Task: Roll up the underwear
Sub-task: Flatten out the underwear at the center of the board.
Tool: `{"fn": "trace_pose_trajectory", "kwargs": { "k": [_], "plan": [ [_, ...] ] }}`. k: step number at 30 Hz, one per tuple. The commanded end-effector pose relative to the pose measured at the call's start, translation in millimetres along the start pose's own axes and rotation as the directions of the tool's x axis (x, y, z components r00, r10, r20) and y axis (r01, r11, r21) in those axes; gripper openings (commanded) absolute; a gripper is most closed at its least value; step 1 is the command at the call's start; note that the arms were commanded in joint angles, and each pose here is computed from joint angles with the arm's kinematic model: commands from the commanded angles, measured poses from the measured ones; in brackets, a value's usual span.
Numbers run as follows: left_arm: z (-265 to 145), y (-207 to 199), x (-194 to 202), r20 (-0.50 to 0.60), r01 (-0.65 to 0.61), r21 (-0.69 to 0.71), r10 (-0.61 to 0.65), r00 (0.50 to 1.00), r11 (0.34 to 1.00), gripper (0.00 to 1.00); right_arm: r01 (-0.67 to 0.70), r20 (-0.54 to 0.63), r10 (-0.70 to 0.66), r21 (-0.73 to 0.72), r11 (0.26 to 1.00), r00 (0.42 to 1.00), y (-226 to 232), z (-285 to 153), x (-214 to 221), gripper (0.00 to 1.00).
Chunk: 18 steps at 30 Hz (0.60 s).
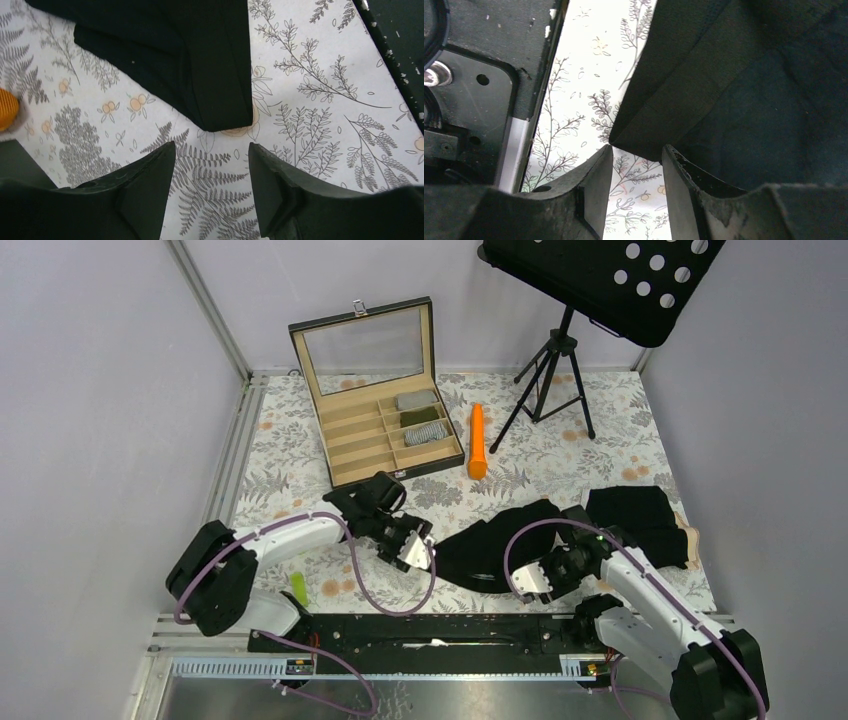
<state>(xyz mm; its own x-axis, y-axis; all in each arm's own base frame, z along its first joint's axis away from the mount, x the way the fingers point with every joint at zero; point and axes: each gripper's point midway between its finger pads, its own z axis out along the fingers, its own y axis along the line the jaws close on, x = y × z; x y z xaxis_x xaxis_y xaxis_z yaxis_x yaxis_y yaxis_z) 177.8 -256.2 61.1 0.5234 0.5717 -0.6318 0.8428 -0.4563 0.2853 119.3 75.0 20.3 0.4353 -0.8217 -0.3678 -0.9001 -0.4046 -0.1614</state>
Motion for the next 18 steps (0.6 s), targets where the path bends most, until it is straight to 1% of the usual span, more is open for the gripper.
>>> {"fn": "trace_pose_trajectory", "kwargs": {
  "k": [1, 8, 12, 15, 16, 18],
  "plan": [
    [15, 2, -14, 0.081, -0.140, 0.030, 0.137, 0.987, 0.990, 0.60, 0.032, 0.024, -0.032, -0.020, 0.999, 0.999, 7, 8, -4, 0.49],
    [30, -7, -8, 0.074, -0.163, 0.088, 0.157, 0.985, 0.983, 0.57, -0.094, 0.015, 0.095, -0.036, 0.995, 0.995, 7, 18, 1, 0.51],
    [37, -17, 1, 0.065, -0.217, 0.130, 0.210, 0.975, 0.968, 0.52, -0.109, 0.007, 0.109, -0.041, 0.993, 0.994, 12, 24, 5, 0.49],
    [47, -29, 13, 0.029, -0.323, 0.159, 0.323, 0.946, 0.933, 0.44, -0.125, -0.012, 0.125, -0.048, 0.991, 0.992, 16, 27, 9, 0.44],
    [49, -28, 15, 0.021, -0.349, 0.152, 0.350, 0.937, 0.925, 0.42, -0.135, -0.018, 0.135, -0.054, 0.989, 0.991, 18, 27, 10, 0.41],
    [52, -25, 18, 0.011, -0.353, 0.147, 0.355, 0.935, 0.924, 0.34, -0.158, -0.027, 0.156, -0.061, 0.986, 0.987, 19, 25, 10, 0.31]
  ]
}}
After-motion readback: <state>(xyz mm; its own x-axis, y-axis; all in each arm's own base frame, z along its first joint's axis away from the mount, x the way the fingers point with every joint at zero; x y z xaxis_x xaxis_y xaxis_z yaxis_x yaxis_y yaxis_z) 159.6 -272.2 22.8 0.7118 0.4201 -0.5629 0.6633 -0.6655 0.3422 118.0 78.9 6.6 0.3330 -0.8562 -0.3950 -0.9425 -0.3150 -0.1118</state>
